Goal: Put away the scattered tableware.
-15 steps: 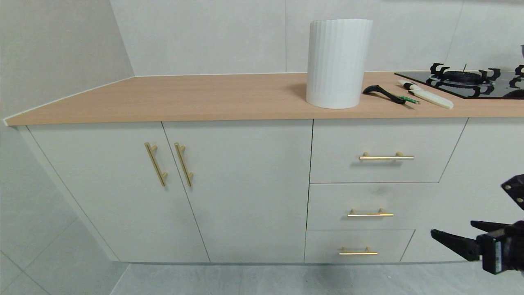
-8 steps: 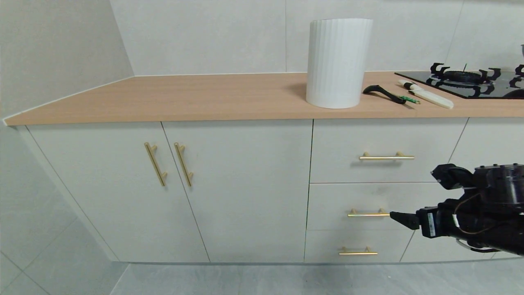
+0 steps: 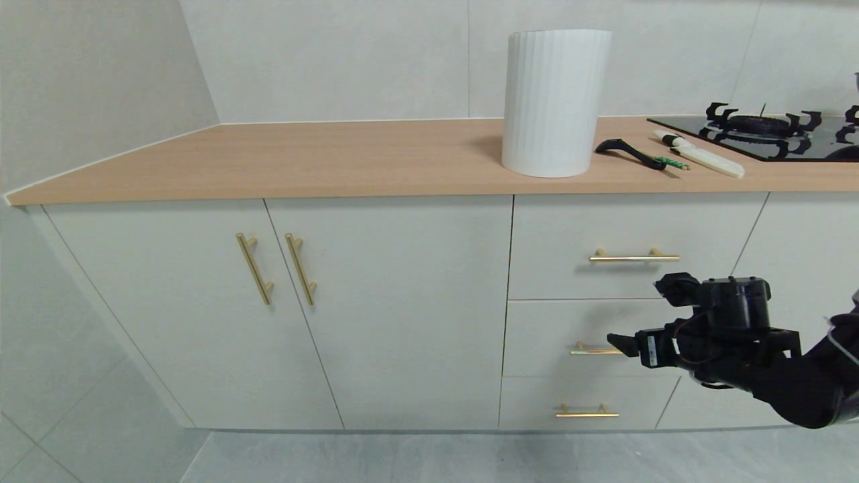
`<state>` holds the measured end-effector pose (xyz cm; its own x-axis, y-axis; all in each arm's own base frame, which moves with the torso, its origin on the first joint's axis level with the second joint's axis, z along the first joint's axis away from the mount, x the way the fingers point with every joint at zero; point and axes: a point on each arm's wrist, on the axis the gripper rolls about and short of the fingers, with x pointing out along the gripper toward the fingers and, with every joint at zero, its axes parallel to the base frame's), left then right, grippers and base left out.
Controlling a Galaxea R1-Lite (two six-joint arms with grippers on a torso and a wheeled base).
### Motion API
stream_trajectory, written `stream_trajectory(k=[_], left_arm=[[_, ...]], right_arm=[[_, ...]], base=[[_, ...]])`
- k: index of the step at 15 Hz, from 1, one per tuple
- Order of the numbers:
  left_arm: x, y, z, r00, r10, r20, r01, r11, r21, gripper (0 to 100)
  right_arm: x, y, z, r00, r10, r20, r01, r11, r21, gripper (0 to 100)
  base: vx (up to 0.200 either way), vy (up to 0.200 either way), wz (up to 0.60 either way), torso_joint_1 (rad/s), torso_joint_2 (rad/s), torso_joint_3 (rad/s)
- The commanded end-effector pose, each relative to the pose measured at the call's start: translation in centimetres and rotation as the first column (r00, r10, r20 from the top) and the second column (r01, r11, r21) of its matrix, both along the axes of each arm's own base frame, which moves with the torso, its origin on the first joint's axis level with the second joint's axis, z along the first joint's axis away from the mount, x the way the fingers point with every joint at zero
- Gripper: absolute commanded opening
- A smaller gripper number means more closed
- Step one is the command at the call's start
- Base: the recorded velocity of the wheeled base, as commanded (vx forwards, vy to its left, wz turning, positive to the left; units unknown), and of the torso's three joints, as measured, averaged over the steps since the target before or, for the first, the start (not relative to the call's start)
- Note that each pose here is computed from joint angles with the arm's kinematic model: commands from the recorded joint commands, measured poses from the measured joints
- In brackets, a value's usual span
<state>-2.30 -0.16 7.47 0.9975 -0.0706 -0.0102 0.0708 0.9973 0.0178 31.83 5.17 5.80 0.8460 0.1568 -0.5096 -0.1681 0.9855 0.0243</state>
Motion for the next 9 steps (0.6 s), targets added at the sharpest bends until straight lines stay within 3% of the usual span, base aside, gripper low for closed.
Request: stream_trajectory(k=[1,9], left_arm=[[0.0,0.0,0.0,1.0,0.0,-0.001,0.0,1.0,0.0,100],[0.0,0.0,0.0,1.0,0.0,-0.002,0.0,1.0,0.0,100]], right_arm=[[1.0,0.2,-4.1,0.998,-0.008,-0.069,0.006,1.0,-0.016,100],[4.2,-1.4,-8.7,0.989,-0.15,-0.002,0.15,0.987,-0.051,100]], base=[[0.0,0.0,0.0,0.0,0.0,0.0],[0.0,0.0,0.0,0.0,0.0,0.0]])
